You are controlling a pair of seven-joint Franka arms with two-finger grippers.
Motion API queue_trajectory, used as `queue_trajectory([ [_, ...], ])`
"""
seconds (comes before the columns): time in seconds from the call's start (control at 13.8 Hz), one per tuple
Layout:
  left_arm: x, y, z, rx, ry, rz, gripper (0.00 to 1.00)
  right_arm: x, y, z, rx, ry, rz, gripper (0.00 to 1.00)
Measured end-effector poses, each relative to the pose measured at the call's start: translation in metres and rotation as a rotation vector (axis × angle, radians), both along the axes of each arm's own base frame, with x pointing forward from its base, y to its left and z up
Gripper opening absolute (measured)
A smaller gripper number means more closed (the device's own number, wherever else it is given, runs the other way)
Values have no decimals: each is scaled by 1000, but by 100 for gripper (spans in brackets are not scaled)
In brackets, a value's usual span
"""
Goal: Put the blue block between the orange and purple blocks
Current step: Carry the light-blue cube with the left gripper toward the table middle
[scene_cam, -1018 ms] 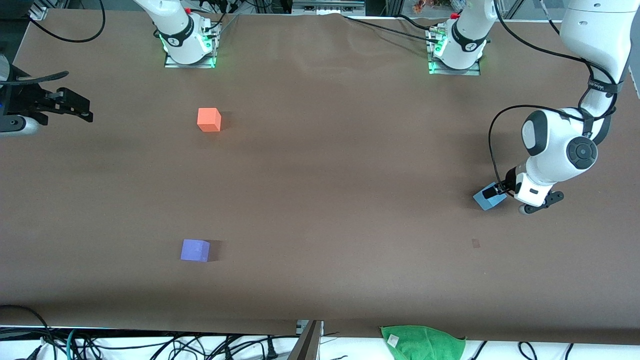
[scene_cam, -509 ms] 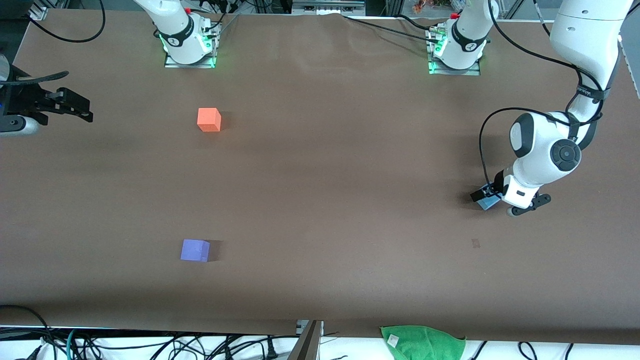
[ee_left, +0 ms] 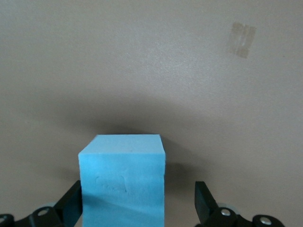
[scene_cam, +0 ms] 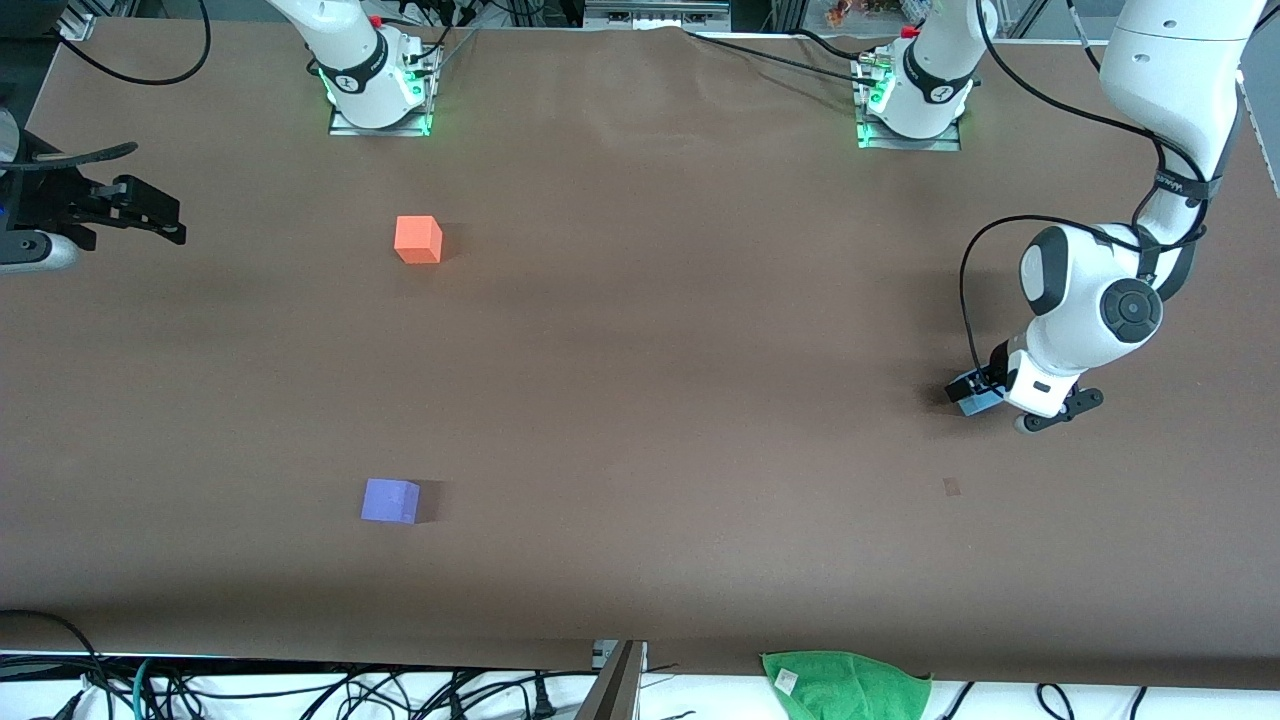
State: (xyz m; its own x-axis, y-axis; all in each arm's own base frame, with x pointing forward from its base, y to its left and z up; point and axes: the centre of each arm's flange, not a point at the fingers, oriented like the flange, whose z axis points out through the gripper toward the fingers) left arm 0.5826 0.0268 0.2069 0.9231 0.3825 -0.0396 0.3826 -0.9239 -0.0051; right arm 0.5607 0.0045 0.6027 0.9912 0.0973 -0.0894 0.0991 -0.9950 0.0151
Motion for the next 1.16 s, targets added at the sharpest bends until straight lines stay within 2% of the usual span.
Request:
queue_trajectory([
  [0.36,-1,2,-3,4,6,-3,100,0,0,0,0,0,0,100],
  [0.51,-2,2,-9,3,16,-7,83,0,0,0,0,0,0,100],
  [0.58,-2,1,-11,3,17,-9,83,0,0,0,0,0,0,100],
  [0.65,0,-1,-11,3,15,-13,75,0,0,0,0,0,-1,100],
  [0.73,3,-4,-8,3,6,-18,63,0,-1,0,0,0,-1,100],
  [0.95,17,-24,7,4,-12,-29,59,0,-1,0,0,0,-1,100],
  [1.16,28,-83,39,14,67,50,58,0,-1,0,0,0,-1,100],
])
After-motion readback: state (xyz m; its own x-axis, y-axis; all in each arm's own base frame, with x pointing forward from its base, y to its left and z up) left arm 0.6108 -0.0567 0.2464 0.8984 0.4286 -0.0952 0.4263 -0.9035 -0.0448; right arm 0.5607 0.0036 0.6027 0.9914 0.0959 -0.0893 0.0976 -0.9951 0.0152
